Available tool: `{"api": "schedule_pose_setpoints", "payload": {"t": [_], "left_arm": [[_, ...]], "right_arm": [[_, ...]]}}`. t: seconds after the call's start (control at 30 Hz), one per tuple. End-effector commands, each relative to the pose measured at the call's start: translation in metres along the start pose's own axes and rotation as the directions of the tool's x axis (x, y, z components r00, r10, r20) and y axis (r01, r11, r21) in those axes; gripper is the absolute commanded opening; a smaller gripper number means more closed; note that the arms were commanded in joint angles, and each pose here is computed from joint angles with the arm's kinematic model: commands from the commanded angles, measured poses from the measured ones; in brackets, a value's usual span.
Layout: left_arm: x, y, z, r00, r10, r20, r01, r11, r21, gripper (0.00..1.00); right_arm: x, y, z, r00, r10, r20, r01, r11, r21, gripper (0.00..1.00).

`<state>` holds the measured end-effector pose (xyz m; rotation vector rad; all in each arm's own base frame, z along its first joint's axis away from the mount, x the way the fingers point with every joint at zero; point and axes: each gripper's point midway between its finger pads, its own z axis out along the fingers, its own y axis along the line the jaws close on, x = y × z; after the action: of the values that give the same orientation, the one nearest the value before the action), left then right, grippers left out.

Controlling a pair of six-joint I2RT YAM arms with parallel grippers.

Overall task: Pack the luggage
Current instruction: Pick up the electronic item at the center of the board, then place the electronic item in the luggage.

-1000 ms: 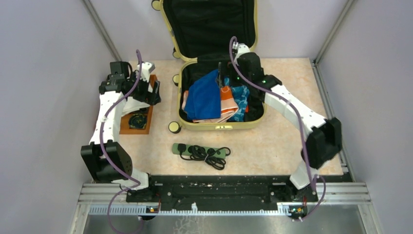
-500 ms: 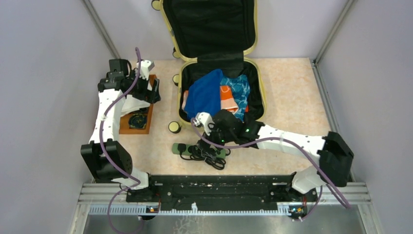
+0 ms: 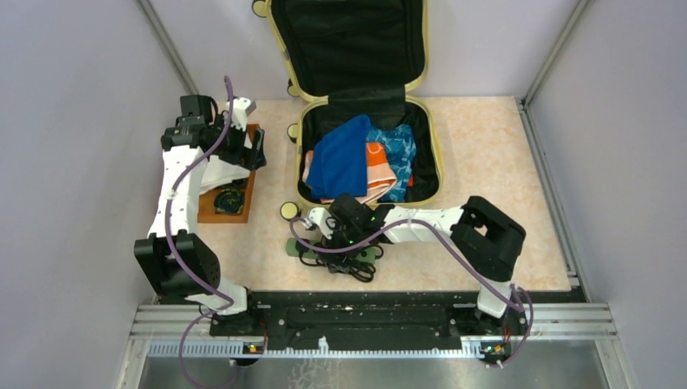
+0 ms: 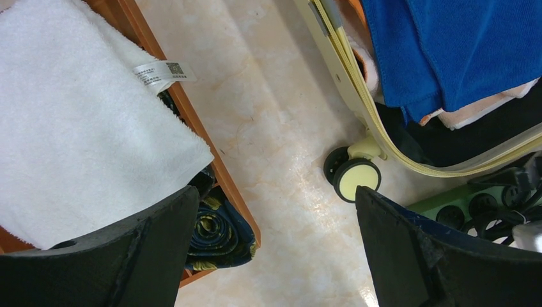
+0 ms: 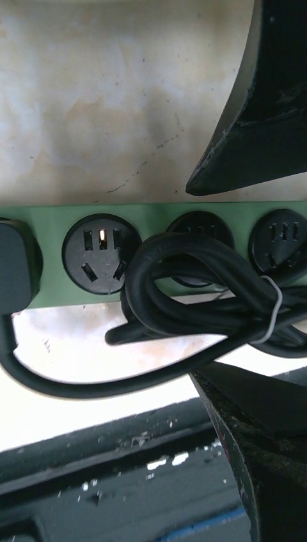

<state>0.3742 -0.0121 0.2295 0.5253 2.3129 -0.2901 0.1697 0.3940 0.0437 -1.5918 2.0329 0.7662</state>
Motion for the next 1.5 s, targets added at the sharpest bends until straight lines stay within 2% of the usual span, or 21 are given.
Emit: {"api": "schedule_pose_setpoints", "payload": {"t": [0.0,0.1,0.13,0.3,0.43,0.5,0.6,0.7,0.83,1.0,1.07,1.17,1.27,1.37,1.47], "left_arm": [[-0.01,0.003,-0.008,1.0,0.001,0.02,-0.001,1.0,-0.022,0.98],[-0.01,0.004,-0.008,1.0,0.002,0.019,-0.001,1.0,-0.024,0.98],[-0.01,0.005,-0.009,1.0,0.003,0.02,-0.002,1.0,-0.027,0.98],[-0.014,0.007,-0.011,1.0,0.008,0.025,-0.007,0.999,-0.043,0.98],[-0.017,0.008,-0.015,0.999,0.014,0.031,-0.012,0.999,-0.05,0.98],[-0.017,0.008,-0.017,0.999,0.016,0.031,-0.014,0.998,-0.056,0.98],[-0.017,0.009,-0.019,0.999,0.02,0.029,-0.018,0.998,-0.063,0.98],[-0.017,0.009,-0.018,0.999,0.02,0.029,-0.018,0.998,-0.06,0.98],[-0.019,0.009,-0.018,0.999,0.017,0.039,-0.015,0.998,-0.057,0.98],[-0.02,0.01,-0.018,0.999,0.016,0.041,-0.014,0.998,-0.058,0.98],[-0.018,0.011,-0.016,0.999,0.014,0.038,-0.011,0.998,-0.057,0.98],[-0.016,0.012,-0.014,0.999,0.011,0.034,-0.009,0.999,-0.054,0.98],[-0.015,0.011,-0.011,0.999,0.009,0.035,-0.007,0.999,-0.046,0.98],[-0.015,0.012,-0.008,0.999,0.005,0.036,-0.003,0.999,-0.041,0.98],[-0.017,0.014,-0.005,0.999,0.003,0.034,-0.002,0.999,-0.039,0.98]], "right_arm": [[-0.023,-0.009,0.011,0.995,-0.071,0.065,0.07,0.997,0.029,0.98],[-0.015,-0.015,0.018,0.995,-0.081,0.052,0.078,0.995,0.062,0.92],[-0.012,-0.016,0.019,0.995,-0.09,0.048,0.086,0.994,0.074,0.87],[-0.006,-0.012,0.026,0.979,-0.201,0.034,0.196,0.973,0.118,0.49],[-0.008,-0.013,0.029,0.975,-0.22,0.001,0.218,0.967,0.129,0.34],[-0.015,-0.013,0.023,0.972,-0.235,0.005,0.232,0.962,0.147,0.15],[-0.045,-0.011,-0.007,0.961,-0.269,0.069,0.249,0.946,0.208,0.01],[-0.09,-0.003,-0.055,0.933,-0.308,0.186,0.256,0.931,0.258,0.0],[-0.146,0.007,-0.134,0.867,-0.369,0.335,0.277,0.915,0.293,0.0],[-0.188,-0.028,-0.221,0.794,-0.445,0.413,0.266,0.867,0.422,0.0],[-0.196,-0.056,-0.242,0.774,-0.511,0.374,0.273,0.802,0.531,0.0],[-0.199,-0.105,-0.253,0.754,-0.625,0.199,0.349,0.639,0.686,0.0],[-0.204,-0.159,-0.259,0.768,-0.637,0.069,0.375,0.533,0.759,0.0],[-0.211,-0.212,-0.269,0.77,-0.638,-0.001,0.357,0.429,0.83,0.0],[-0.208,-0.261,-0.262,0.749,-0.656,-0.09,0.373,0.305,0.876,0.0]]}}
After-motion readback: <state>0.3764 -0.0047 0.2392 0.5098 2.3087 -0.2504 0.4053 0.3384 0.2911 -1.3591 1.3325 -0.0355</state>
